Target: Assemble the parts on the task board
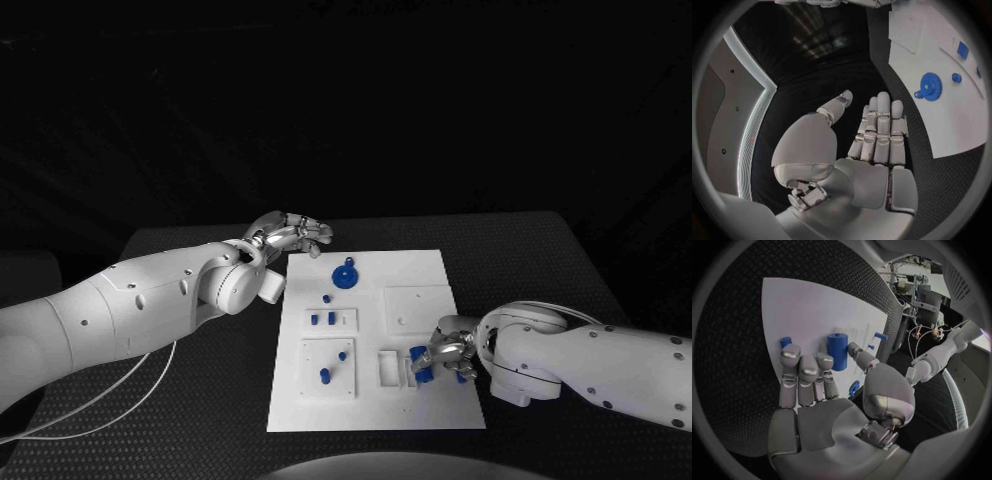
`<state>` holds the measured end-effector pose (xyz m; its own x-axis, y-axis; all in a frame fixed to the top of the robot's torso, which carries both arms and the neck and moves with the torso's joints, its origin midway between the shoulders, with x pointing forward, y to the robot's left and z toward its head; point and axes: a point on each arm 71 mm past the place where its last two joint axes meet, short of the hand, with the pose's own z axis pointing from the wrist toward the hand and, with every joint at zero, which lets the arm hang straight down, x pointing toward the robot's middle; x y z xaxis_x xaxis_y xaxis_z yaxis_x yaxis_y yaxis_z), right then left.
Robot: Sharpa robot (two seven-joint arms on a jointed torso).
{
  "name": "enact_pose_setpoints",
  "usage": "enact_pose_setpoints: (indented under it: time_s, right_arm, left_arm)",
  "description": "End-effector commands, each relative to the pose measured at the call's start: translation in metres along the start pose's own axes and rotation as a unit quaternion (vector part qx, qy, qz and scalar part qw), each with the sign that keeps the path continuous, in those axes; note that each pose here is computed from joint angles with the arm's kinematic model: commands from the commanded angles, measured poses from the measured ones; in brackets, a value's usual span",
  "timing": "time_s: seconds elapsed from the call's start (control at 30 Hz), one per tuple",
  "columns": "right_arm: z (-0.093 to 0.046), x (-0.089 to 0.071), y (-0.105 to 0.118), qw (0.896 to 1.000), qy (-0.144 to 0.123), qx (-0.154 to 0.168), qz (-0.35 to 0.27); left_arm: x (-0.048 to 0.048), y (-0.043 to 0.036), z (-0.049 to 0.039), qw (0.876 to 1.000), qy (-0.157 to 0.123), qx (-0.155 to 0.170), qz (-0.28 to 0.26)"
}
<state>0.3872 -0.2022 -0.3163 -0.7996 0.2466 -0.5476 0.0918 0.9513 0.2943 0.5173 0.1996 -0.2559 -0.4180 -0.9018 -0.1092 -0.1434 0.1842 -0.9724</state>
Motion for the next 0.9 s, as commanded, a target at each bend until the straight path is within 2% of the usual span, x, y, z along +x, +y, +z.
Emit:
enact_pose_setpoints:
  time_s: [0.03,0.13,0.3,0.43,0.8,0.9]
  right_arm:
    - [-0.002,0.003,-0.004,1.0,-0.005,0.006,0.008]
    - [-0.008,0.002,-0.005,1.0,-0.009,0.003,0.017]
    - [-0.019,-0.014,0.0,0.999,-0.028,-0.006,0.03]
    - [-0.024,-0.019,0.006,0.999,-0.029,-0.014,0.034]
    - [-0.016,-0.013,0.027,0.999,0.012,-0.026,0.037]
    - [-0.012,-0.007,0.031,0.999,0.026,-0.027,0.033]
  left_arm:
    - [0.0015,-0.0009,0.0001,1.0,0.007,0.003,-0.004]
    - [0.0009,-0.0008,0.0,1.0,0.006,0.003,-0.004]
    - [0.0003,-0.0008,-0.0002,1.0,0.005,0.003,-0.004]
    - [-0.0002,-0.0006,-0.0004,1.0,0.005,0.003,-0.004]
    - [0.0014,-0.001,0.0001,1.0,0.006,0.003,-0.004]
    - [0.0025,-0.0013,0.0002,1.0,0.008,0.003,-0.005]
